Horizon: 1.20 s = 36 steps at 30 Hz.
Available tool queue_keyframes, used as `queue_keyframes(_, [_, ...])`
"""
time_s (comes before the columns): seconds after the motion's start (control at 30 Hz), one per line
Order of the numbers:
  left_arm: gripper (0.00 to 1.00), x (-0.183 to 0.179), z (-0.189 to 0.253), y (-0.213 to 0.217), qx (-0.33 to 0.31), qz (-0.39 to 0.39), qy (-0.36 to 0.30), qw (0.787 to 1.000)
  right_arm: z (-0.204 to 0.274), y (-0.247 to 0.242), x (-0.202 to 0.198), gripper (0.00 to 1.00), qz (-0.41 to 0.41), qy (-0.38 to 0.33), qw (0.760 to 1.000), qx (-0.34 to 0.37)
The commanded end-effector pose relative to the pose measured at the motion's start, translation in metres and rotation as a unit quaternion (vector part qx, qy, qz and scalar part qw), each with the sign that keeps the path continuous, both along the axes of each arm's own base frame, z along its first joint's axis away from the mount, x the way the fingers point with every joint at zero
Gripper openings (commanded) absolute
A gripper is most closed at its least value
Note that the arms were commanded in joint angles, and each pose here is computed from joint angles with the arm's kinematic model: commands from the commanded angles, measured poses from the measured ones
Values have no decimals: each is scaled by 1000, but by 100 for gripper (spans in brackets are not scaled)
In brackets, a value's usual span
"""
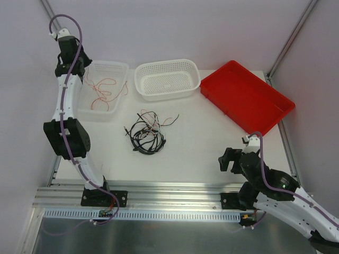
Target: Untangle the cables
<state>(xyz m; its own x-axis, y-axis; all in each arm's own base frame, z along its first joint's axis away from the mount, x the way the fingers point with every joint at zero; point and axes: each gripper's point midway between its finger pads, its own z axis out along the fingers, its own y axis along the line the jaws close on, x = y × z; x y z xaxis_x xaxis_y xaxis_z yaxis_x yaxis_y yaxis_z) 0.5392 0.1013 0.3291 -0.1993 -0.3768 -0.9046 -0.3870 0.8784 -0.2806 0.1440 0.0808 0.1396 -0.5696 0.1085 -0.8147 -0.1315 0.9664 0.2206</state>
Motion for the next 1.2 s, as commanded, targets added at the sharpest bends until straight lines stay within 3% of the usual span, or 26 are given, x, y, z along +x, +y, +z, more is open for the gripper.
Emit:
queue_keyframes(0.0, [34,8,-46,11,-33,1,30,999,0,10,3,97,3,4,1000,8])
queue_keyframes(0.1, [55,4,-79,16,-70,-5,57,996,-3,14,5,97,8,10,1000,2])
queue_keyframes(0.13, [72,2,-84,16,-79,-2,61,995,-4,15,5,97,9,12,1000,0])
queue_keyframes(0.23, [93,-2,-81,6,-92,-25,58,994,-4,21,7,97,15,14,1000,2])
queue_keyframes(0.27, [96,-5,-78,2,-94,-33,56,993,-3,23,7,97,17,14,1000,5])
queue_keyframes(0.6, [96,-26,-94,-79,-23,-133,97,986,-7,25,4,97,21,14,999,25])
queue_keyframes(0.87, [91,-42,-145,-120,152,-165,185,957,-13,19,2,97,11,13,1000,25])
queue_keyframes(1.17, [85,-44,-175,-123,144,-148,215,954,-17,16,2,97,8,16,1000,19])
